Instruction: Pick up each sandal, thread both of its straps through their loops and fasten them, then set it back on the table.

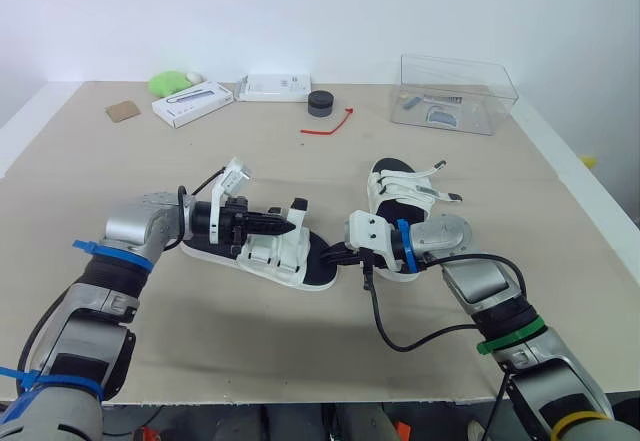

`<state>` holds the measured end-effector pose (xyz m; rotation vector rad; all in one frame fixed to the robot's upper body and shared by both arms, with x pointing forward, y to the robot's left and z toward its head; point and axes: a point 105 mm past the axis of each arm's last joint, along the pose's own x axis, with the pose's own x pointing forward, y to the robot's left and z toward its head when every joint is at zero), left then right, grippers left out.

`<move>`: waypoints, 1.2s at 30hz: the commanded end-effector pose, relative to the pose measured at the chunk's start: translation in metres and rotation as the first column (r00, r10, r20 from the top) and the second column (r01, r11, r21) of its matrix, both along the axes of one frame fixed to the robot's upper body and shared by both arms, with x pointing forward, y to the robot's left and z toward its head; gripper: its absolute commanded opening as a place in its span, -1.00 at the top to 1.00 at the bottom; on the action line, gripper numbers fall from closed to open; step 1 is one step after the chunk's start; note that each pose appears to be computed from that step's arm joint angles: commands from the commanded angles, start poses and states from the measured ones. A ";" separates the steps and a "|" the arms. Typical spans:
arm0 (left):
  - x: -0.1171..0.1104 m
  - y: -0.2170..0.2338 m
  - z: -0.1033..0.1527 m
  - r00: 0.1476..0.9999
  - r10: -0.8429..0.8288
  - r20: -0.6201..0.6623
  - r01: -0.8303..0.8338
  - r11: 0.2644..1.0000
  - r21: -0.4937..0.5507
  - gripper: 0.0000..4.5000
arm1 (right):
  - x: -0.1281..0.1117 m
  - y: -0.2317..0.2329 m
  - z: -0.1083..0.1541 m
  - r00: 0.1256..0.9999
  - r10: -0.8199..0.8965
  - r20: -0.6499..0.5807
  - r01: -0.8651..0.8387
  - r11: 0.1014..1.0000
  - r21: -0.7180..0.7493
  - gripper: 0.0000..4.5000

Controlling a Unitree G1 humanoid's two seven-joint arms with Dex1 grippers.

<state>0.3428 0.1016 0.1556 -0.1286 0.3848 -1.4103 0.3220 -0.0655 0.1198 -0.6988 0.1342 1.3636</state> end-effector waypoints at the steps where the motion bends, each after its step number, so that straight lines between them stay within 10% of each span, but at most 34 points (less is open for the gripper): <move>1: 0.007 0.005 -0.001 0.999 0.039 0.018 -0.040 0.998 0.051 0.99 | -0.003 -0.001 -0.006 1.000 0.002 -0.018 -0.003 1.000 -0.021 1.00; 6: 0.012 0.007 -0.002 0.997 0.071 -0.010 -0.070 0.996 0.054 0.63 | -0.003 -0.001 -0.006 1.000 0.006 -0.016 -0.006 1.000 -0.023 1.00; 12: 0.025 0.019 0.014 0.986 0.116 0.119 -0.124 0.990 0.063 -0.50 | -0.003 -0.003 -0.007 1.000 0.003 -0.014 -0.003 1.000 -0.027 1.00; 26: 0.010 -0.024 0.044 0.931 -0.096 0.352 0.092 0.995 0.028 -0.50 | -0.003 -0.001 -0.008 1.000 -0.002 -0.015 0.001 1.000 -0.020 1.00; 36: 0.025 -0.017 0.005 0.951 -0.143 0.275 0.088 0.975 0.203 0.98 | -0.002 -0.002 -0.008 1.000 -0.015 -0.011 0.014 1.000 -0.019 1.00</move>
